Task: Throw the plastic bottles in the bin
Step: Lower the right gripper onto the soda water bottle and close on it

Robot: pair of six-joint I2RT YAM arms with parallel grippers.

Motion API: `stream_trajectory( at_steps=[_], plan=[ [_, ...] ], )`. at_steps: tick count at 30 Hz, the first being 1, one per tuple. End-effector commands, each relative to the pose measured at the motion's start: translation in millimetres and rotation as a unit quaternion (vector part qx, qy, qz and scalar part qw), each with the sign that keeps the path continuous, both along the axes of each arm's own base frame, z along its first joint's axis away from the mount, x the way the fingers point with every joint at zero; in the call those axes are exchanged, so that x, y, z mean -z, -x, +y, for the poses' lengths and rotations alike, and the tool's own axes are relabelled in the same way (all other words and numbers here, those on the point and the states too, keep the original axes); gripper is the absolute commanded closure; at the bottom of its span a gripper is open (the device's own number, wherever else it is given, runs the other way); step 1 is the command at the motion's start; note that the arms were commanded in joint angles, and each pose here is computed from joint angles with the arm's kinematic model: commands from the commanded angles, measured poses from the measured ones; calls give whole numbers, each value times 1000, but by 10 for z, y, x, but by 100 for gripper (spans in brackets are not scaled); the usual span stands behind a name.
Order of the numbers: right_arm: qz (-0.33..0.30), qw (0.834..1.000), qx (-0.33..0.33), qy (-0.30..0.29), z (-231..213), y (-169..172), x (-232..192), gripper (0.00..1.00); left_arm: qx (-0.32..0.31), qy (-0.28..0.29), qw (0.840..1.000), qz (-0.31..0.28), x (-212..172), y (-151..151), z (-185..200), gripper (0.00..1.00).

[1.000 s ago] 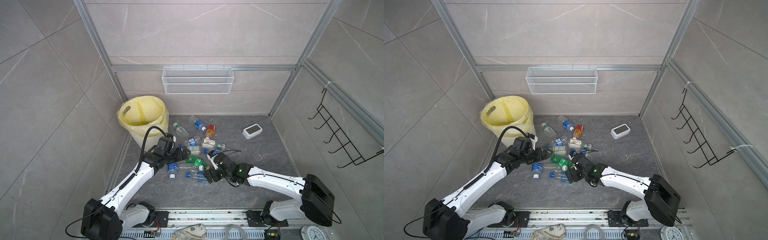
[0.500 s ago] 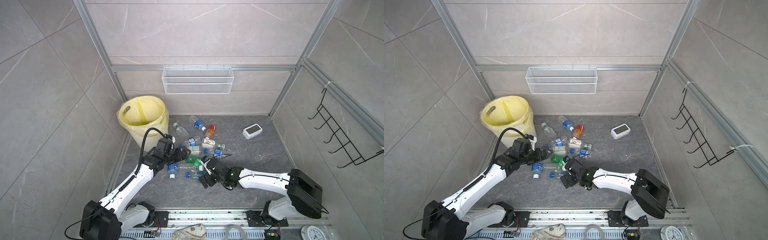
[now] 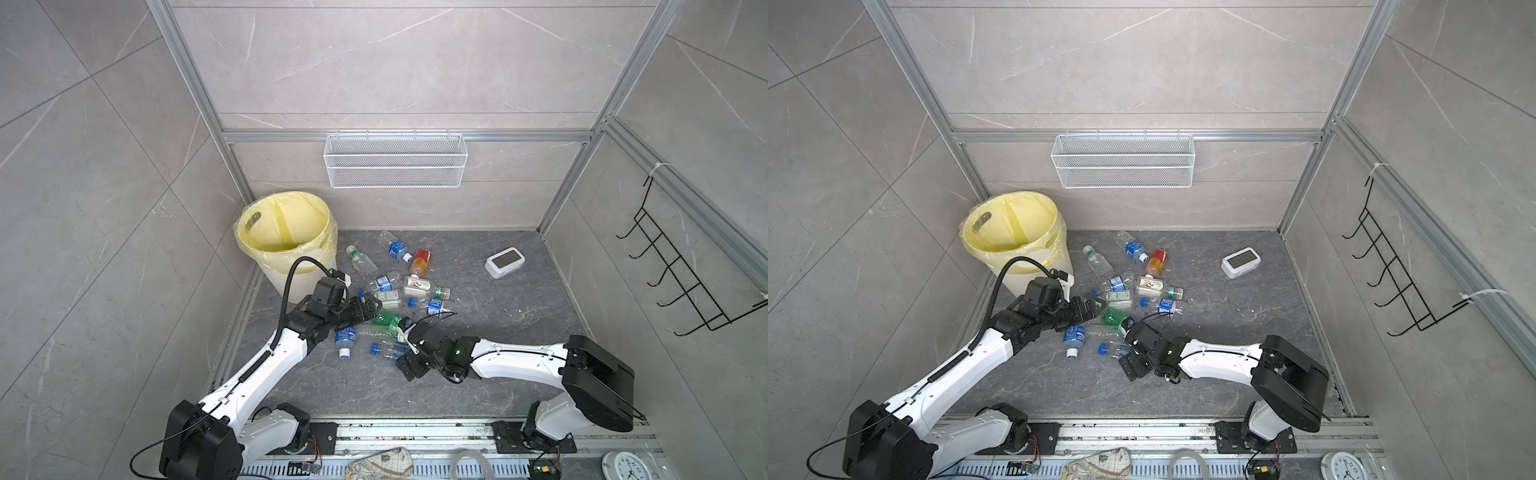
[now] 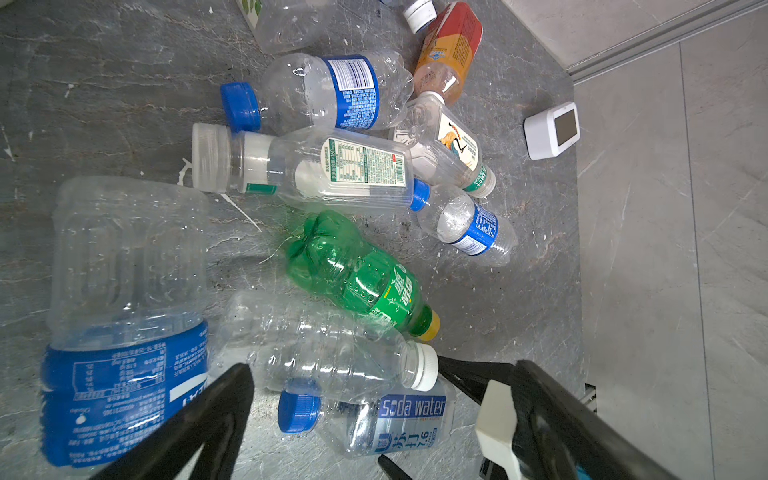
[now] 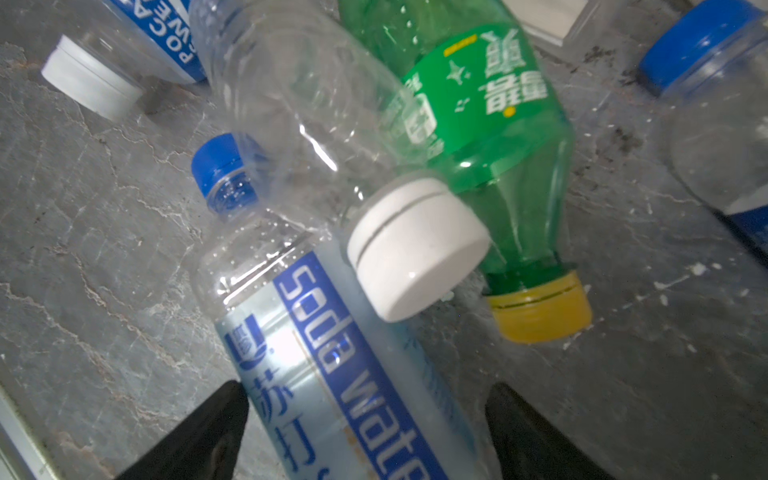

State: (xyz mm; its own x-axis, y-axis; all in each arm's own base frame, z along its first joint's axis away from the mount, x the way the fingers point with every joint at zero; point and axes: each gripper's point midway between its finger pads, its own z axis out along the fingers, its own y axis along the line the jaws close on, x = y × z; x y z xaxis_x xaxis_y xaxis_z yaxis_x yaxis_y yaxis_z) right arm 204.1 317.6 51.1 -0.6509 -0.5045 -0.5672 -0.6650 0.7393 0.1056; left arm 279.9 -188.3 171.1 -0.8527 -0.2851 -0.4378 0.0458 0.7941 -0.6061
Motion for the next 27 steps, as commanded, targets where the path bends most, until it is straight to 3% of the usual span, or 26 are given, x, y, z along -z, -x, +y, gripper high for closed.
stream_trajectory(
  at_steps=[1,8,16,27],
  plan=[
    [5,1000,-1,22,-58,48,160,10,5,14,1000,-13,-78,-16,-48,0],
    [13,1000,1,29,-65,75,243,16,3,14,1000,-10,-50,-11,-42,0],
    [15,999,-5,30,-54,105,238,28,1,15,1000,-10,-59,-3,-35,0],
    [0,1000,-2,15,-51,91,20,34,-7,20,999,-25,-111,-22,-16,0]
  ],
)
